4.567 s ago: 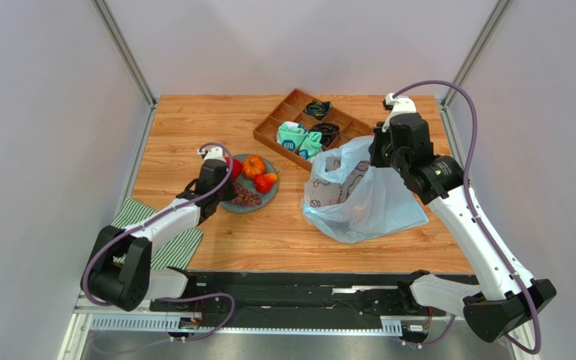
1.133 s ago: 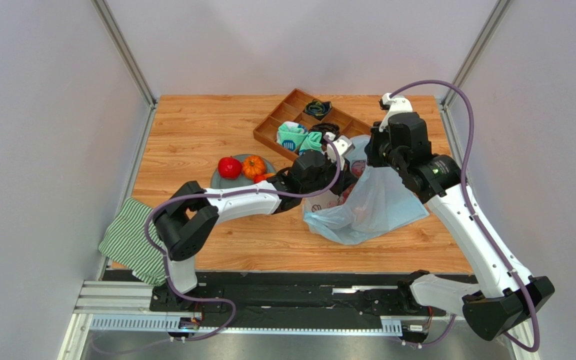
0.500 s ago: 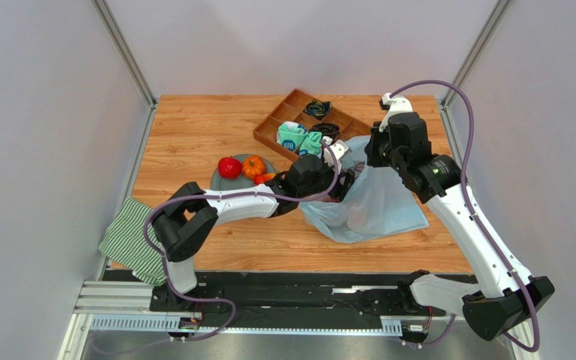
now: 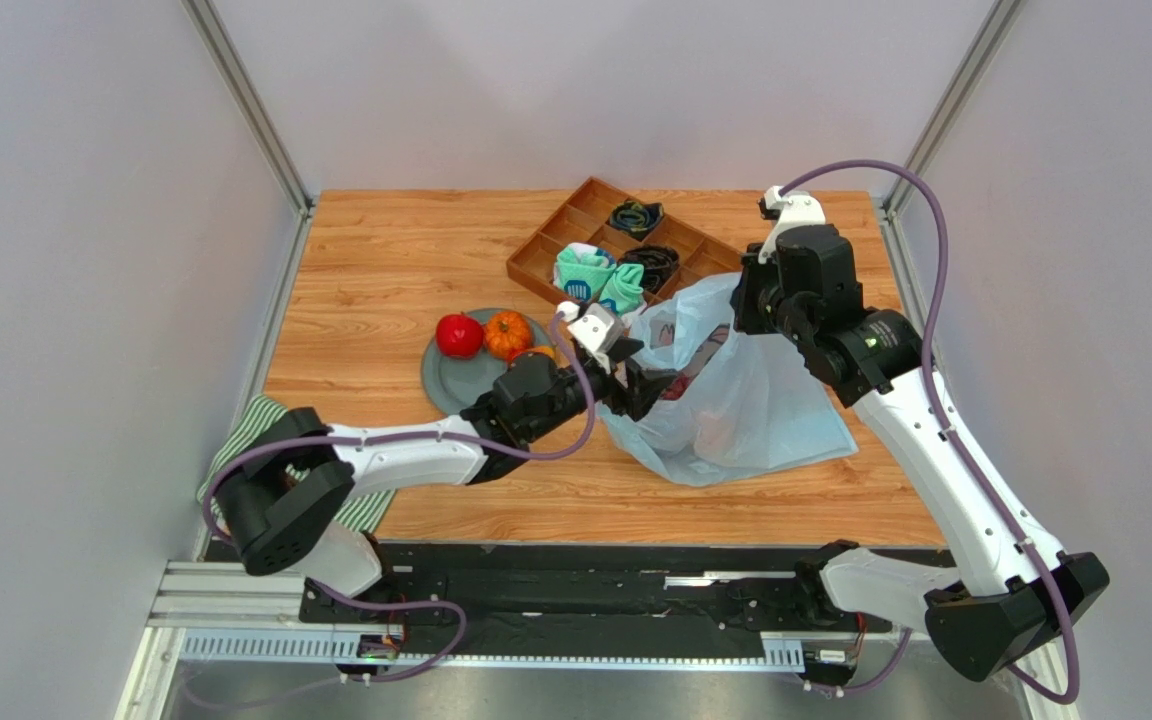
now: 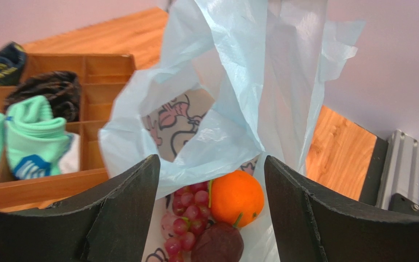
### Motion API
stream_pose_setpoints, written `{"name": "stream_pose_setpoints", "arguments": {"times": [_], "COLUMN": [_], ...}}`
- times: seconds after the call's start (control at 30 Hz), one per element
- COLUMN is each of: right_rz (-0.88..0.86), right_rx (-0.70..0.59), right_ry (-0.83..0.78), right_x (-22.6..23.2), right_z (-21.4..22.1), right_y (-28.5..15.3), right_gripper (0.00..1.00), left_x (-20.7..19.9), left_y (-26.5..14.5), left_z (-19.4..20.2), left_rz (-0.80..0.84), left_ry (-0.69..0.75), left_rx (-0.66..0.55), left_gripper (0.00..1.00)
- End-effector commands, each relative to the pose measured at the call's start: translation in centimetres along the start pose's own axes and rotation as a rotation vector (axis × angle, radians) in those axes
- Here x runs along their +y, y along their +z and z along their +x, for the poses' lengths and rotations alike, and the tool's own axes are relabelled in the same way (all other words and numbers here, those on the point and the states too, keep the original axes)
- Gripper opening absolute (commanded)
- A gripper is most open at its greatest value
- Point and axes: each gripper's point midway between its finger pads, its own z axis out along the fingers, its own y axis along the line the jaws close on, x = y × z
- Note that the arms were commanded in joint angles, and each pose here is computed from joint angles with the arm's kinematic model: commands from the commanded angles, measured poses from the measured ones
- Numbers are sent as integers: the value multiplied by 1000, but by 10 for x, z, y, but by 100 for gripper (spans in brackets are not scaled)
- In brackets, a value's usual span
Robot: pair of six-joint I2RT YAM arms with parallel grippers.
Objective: Place the fruits into the plastic bag
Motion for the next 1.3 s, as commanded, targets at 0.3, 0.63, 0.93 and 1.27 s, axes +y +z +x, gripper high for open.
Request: {"name": "stream_pose_setpoints", "arguments": {"times": [0.3, 0.63, 0.93, 1.27], "right_rz": [-2, -10, -12, -10], "right_rx": [-38, -28, -29, -28], "right_ry": [6, 9, 8, 6], "right_x": [1, 4, 3, 3], "right_z": [-11, -9, -9, -7], "right_y": [0, 4, 3, 3], "right_gripper": [0, 0, 0, 0], "left_x": [114, 203, 211, 210], "left_y": [-87, -130, -115, -102], "left_z": [-50, 27, 56, 78], "left_rz": [-413, -798, -767, -736], "left_ry": [-64, -368, -529, -593], "left_rx": [-165, 84, 122, 158], "left_gripper": [83, 82, 73, 68]}}
